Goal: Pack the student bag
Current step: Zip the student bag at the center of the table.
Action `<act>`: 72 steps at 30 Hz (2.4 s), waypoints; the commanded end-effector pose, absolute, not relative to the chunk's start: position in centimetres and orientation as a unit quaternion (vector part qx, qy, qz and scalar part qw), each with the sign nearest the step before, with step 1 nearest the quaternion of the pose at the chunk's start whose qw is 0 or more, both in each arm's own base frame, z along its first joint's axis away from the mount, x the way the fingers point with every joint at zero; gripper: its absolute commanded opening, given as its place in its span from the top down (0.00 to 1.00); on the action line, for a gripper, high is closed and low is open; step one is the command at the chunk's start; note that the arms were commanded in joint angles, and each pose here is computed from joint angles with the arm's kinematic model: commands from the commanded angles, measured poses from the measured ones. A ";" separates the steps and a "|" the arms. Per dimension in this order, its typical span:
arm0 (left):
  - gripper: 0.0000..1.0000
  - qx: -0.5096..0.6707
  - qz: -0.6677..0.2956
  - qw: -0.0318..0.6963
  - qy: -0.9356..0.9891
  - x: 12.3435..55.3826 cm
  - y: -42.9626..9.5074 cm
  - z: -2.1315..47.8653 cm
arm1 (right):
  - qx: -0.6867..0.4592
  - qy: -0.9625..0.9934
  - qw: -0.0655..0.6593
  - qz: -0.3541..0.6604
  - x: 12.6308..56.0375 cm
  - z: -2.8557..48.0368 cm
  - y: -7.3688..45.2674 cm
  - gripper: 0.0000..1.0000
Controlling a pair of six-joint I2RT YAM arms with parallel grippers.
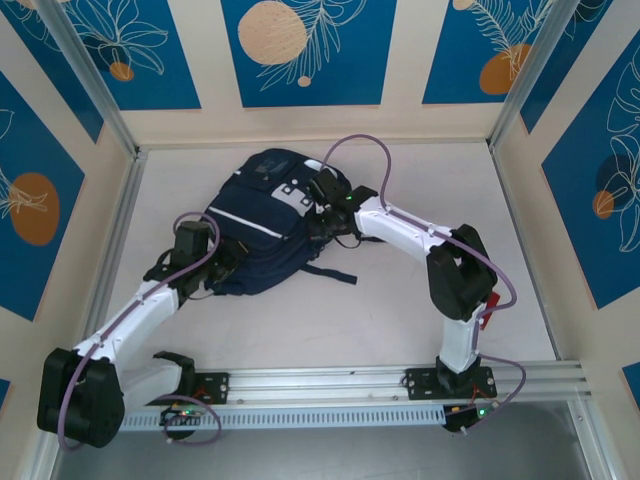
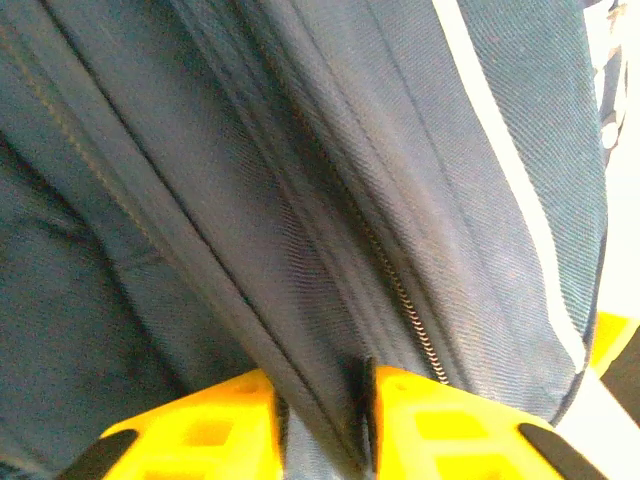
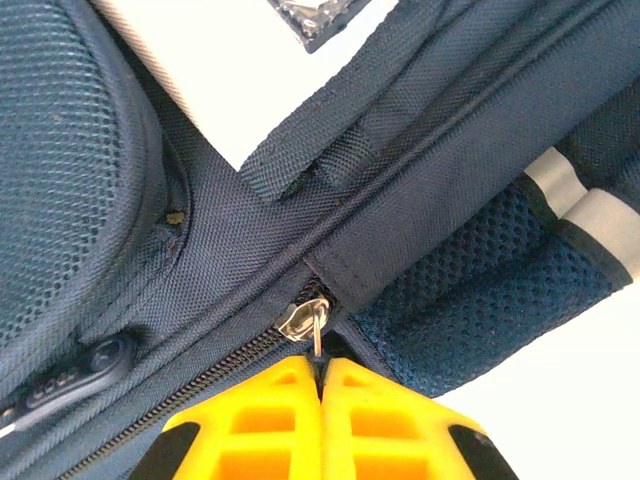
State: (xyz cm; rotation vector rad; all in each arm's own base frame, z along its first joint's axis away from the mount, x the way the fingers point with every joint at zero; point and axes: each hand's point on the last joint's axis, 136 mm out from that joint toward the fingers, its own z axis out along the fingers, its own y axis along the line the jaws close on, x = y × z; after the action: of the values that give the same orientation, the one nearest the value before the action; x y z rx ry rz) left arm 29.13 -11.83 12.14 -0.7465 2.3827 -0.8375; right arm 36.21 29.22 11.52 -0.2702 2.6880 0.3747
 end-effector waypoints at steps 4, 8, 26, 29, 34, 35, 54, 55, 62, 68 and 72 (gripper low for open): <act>0.48 -0.225 -0.284 0.270 0.892 28.6 -11.2 15.1 | -0.085 0.969 0.203 0.113 36.9 12.4 24.2 1.00; 0.41 -0.202 -0.277 0.282 0.896 28.8 -11.2 16.2 | -0.129 0.965 0.197 0.114 36.9 12.2 25.0 1.00; 0.28 -0.107 -0.285 0.279 0.911 33.6 -14.9 17.7 | -0.031 0.954 0.205 0.219 37.7 16.3 22.9 0.32; 0.28 -0.078 -0.289 0.274 0.914 34.9 -16.5 17.7 | -0.056 0.939 0.184 0.286 36.4 16.3 25.2 0.28; 0.36 -0.034 -0.282 0.260 0.923 37.1 -19.9 17.1 | -0.078 0.922 0.168 0.341 35.8 15.7 27.1 0.24; 0.38 -0.030 -0.277 0.259 0.925 37.6 -20.4 16.9 | -0.085 0.919 0.167 0.347 35.8 15.7 27.5 0.24; 0.59 -0.067 -0.166 0.211 0.961 41.3 -19.6 10.0 | -0.212 0.893 0.169 0.360 37.5 13.9 31.2 0.13; 0.59 -0.069 -0.164 0.209 0.962 41.2 -19.5 9.8 | -0.218 0.890 0.163 0.365 37.3 13.9 31.4 0.12; 0.59 -0.076 -0.170 0.200 0.962 41.1 -19.8 9.2 | -0.248 0.870 0.128 0.407 33.5 15.1 31.9 0.13; 0.59 -0.079 -0.174 0.198 0.961 41.2 -19.9 9.1 | -0.281 0.848 0.096 0.439 29.1 15.8 31.9 0.14; 0.59 -0.077 -0.175 0.198 0.961 41.2 -20.0 9.2 | -0.293 0.848 0.092 0.432 27.8 15.4 31.5 0.18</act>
State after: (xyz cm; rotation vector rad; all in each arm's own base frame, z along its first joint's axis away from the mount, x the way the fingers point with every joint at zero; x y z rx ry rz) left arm 41.67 -20.46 12.02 -0.1928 2.6185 -0.5581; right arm 31.36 31.12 14.85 -0.7767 2.5068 1.1700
